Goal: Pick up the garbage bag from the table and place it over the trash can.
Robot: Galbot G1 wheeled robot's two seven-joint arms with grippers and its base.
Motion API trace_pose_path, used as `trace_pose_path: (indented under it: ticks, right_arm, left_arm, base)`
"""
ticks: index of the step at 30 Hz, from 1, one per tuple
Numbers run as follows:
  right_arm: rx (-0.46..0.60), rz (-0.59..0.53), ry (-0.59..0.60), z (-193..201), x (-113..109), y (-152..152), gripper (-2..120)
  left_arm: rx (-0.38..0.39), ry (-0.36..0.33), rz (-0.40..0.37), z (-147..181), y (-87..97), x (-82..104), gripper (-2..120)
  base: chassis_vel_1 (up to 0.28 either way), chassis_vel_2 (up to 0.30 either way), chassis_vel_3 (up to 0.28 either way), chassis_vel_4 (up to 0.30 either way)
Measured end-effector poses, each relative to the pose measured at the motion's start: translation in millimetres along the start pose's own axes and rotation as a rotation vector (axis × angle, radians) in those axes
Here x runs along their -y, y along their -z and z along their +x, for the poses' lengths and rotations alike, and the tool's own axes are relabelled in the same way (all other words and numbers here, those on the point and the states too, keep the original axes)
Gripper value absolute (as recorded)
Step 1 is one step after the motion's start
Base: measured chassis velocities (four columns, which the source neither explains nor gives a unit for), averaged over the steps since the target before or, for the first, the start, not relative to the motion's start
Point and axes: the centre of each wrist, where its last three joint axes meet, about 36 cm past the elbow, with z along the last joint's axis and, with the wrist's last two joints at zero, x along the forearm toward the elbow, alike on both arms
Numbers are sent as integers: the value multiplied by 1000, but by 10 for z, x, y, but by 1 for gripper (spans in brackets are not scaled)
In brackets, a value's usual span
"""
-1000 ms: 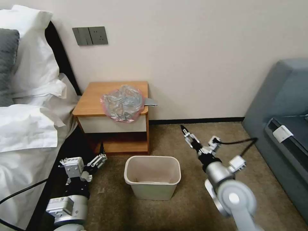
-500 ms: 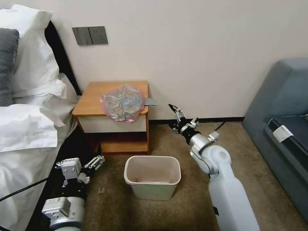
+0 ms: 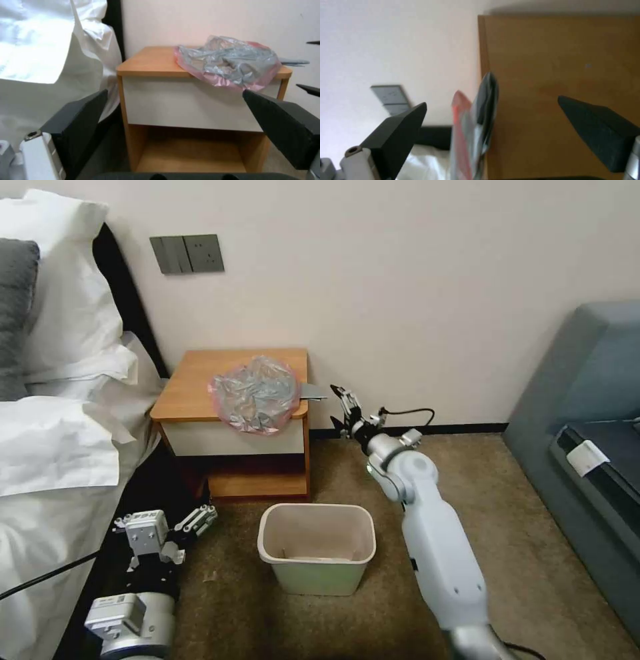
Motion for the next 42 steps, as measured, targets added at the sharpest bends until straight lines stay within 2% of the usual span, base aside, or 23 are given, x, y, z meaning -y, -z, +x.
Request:
trace_pose_path:
  ticks: [14,16,17,18,20,21,23,24,25,29,30,31,34,36,38,41,42]
  right_arm:
    - [1,51,-36,-169,23,-9,99]
    - [-5,55,-36,-178,22,-34,92]
    - [-5,55,-36,-178,22,-34,92]
    - [-9,57,-36,-185,21,-49,86]
    - [-9,57,-36,-185,21,-49,86]
    - [-15,62,-31,-209,6,-60,74]
    - [-16,63,-30,-219,-1,-58,70]
    - [-18,64,-30,-226,-1,-61,61]
    - [-18,64,-30,-226,-1,-61,61]
    - [-25,68,-27,-238,-6,-88,44]
    - [-25,68,-27,-238,-6,-88,44]
    - [-25,70,-22,-235,-23,-89,35]
    - [-25,71,-16,-227,-41,-91,30]
    - [-28,70,-4,-195,-76,-110,18]
    - [-28,70,-4,-195,-76,-110,18]
    - [-38,74,6,-146,-150,-172,0]
    - [-38,74,6,-146,-150,-172,0]
  left_arm:
    - [21,1,-5,11,13,-10,100]
    - [23,0,-4,8,9,-5,100]
    - [23,0,-4,8,9,-5,100]
    - [22,0,-4,7,2,-4,100]
    - [22,0,-4,7,2,-4,100]
    - [23,0,-5,7,-6,-5,100]
    - [24,0,-6,7,-6,-6,100]
    - [25,1,-6,5,-9,-9,100]
    - [25,1,-6,5,-9,-9,100]
    - [27,3,-8,1,-19,-14,100]
    - [27,3,-8,1,-19,-14,100]
    - [27,3,-8,0,-23,-15,100]
    - [27,4,-8,-2,-30,-15,100]
    - [28,3,-9,-7,-54,-12,100]
    - [28,3,-9,-7,-54,-12,100]
    - [27,-1,-10,-14,-89,2,100]
    - [27,-1,-10,-14,-89,2,100]
  base:
    - [0,0,0,0]
    - [0,0,0,0]
    - [0,0,0,0]
    - [0,0,0,0]
    - [0,0,0,0]
    - [0,0,0,0]
    - [0,0,0,0]
    - [0,0,0,0]
    - [0,0,0,0]
    - [0,0,0,0]
    - [0,0,0,0]
    - [0,0,0,0]
    - [0,0,0,0]
    - [0,0,0,0]
    - [0,0,0,0]
    - [0,0,0,0]
    - [0,0,0,0]
